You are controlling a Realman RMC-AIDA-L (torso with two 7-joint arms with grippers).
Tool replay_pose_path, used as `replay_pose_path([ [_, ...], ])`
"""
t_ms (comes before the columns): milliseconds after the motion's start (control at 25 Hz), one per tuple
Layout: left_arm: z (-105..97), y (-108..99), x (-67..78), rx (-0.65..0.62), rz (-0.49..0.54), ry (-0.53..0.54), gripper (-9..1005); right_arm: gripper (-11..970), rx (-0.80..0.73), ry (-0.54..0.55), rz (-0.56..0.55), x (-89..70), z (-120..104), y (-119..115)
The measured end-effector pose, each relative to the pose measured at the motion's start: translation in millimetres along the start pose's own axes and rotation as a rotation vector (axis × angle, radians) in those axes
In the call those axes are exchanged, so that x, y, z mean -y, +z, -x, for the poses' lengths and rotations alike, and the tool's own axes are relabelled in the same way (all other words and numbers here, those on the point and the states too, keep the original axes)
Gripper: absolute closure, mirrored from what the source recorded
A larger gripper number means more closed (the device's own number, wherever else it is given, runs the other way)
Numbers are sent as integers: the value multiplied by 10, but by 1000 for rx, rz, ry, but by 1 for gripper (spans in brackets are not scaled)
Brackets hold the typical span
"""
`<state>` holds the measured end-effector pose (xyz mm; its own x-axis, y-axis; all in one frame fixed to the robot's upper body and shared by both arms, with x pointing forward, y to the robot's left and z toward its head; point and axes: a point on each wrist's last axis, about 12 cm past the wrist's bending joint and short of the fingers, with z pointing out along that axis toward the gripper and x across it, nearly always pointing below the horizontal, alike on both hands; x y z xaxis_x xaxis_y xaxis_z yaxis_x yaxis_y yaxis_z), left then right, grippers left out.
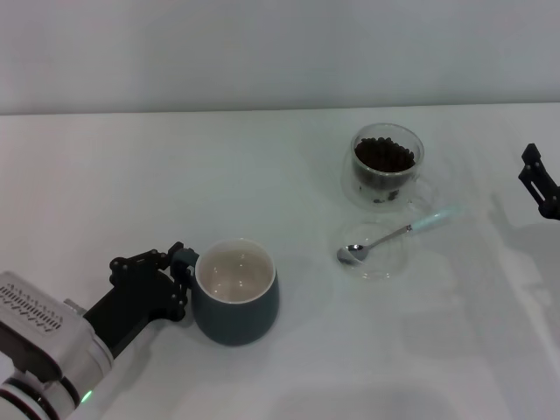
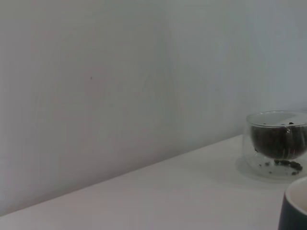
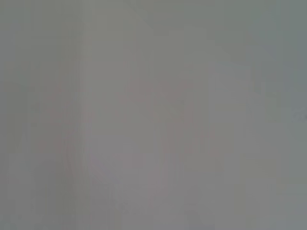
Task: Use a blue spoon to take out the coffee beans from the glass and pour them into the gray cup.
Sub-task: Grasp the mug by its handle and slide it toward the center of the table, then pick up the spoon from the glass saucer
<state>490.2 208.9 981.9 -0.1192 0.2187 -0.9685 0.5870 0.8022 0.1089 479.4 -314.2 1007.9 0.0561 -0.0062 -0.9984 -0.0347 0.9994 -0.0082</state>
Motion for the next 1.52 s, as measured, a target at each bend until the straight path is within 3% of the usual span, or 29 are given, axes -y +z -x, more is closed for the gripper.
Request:
replay_pose_path([
  [160,-33,-45,-4,-6,13,-14,904,84,-2,-7,2,12,0,4],
  [960,-155,-338,-1,21,83,-62,257,87,0,-9,2,19,-3,-20],
  [1200,-208,-472,25,31,106,-79,165,88,5,9,1,-3,0,-19],
  [1360,-231,-562,42,47,123,-91,163,89,-2,194,0,21,-9,-41],
  [1520,-258,-827,2,119,249,-146,164,90,-69,457,24,120,-76,-123],
])
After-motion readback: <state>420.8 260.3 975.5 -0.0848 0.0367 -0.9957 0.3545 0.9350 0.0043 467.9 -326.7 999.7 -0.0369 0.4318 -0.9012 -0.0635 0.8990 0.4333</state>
